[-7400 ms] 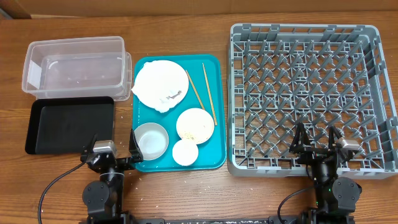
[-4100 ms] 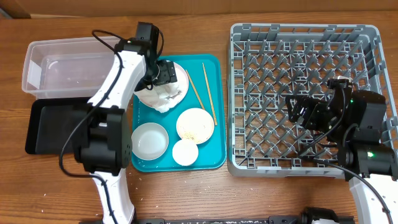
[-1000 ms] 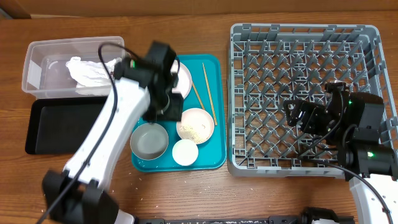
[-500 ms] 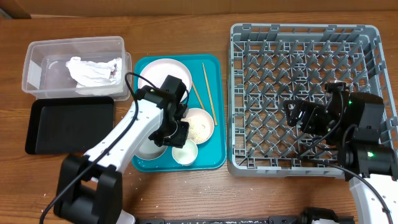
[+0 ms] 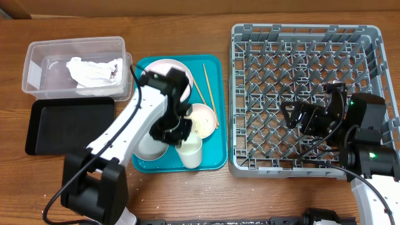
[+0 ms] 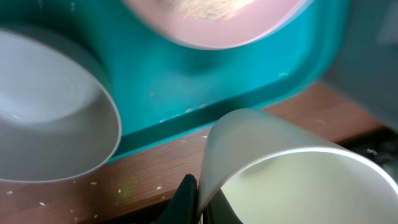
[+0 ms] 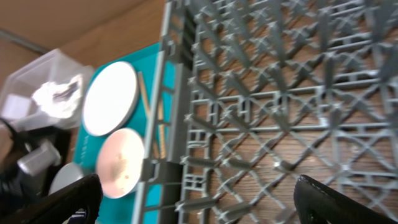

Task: Sort waste into correct bins and load items into the dishwasher
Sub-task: 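Grasp the white cup on the teal tray with the left gripper, then hand the white cup from the left gripper to the right gripper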

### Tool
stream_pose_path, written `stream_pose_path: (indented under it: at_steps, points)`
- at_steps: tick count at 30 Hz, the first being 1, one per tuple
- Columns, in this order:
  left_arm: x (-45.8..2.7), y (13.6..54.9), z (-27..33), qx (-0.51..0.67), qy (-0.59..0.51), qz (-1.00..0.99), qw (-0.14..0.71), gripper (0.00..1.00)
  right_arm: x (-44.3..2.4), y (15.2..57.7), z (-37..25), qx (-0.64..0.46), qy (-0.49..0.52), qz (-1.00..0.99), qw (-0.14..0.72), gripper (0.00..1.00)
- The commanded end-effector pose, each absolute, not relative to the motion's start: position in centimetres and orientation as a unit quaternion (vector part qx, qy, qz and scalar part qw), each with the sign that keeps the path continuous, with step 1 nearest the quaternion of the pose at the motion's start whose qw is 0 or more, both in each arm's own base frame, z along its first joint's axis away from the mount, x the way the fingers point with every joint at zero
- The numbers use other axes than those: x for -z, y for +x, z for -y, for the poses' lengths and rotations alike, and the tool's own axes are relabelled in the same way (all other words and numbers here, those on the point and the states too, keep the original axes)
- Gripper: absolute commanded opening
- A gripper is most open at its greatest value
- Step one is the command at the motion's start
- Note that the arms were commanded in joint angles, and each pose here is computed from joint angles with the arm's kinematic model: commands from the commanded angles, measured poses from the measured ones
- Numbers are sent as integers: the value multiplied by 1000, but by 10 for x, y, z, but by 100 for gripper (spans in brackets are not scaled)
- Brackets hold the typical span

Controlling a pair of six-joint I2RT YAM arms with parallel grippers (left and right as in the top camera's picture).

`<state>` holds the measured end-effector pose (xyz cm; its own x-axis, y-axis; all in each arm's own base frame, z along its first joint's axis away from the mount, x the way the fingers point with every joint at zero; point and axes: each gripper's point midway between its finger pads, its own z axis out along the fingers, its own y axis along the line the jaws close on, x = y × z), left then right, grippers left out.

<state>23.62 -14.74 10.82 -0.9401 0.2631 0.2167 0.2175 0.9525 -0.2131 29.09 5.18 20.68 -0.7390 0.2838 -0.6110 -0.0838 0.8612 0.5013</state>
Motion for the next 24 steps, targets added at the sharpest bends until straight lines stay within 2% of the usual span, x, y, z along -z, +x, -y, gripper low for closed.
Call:
stream_pose_path:
  at_steps: [1, 7, 10, 12, 17, 24]
  points:
    - [-156, 252, 183, -192, -178, 962, 76, 4, -232, 285, -80, -339, 11, -870, 358, 100]
    - [-219, 289, 226, -396, -183, 900, -8, 4, -268, 277, -120, -481, -79, -801, 347, 99]
    - [-260, 310, 240, -528, -186, 827, -51, 4, -285, 276, -136, -538, -142, -756, 345, 95]
    - [-279, 317, 241, -575, -193, 792, -70, 4, -288, 279, -143, -558, -159, -741, 337, 95]
    - [-305, 318, 243, -632, -211, 741, -87, 4, -294, 287, -169, -581, -211, -711, 334, 95]
    - [-307, 315, 244, -638, -202, 739, -74, 4, -311, 305, -197, -592, -251, -673, 365, 92]
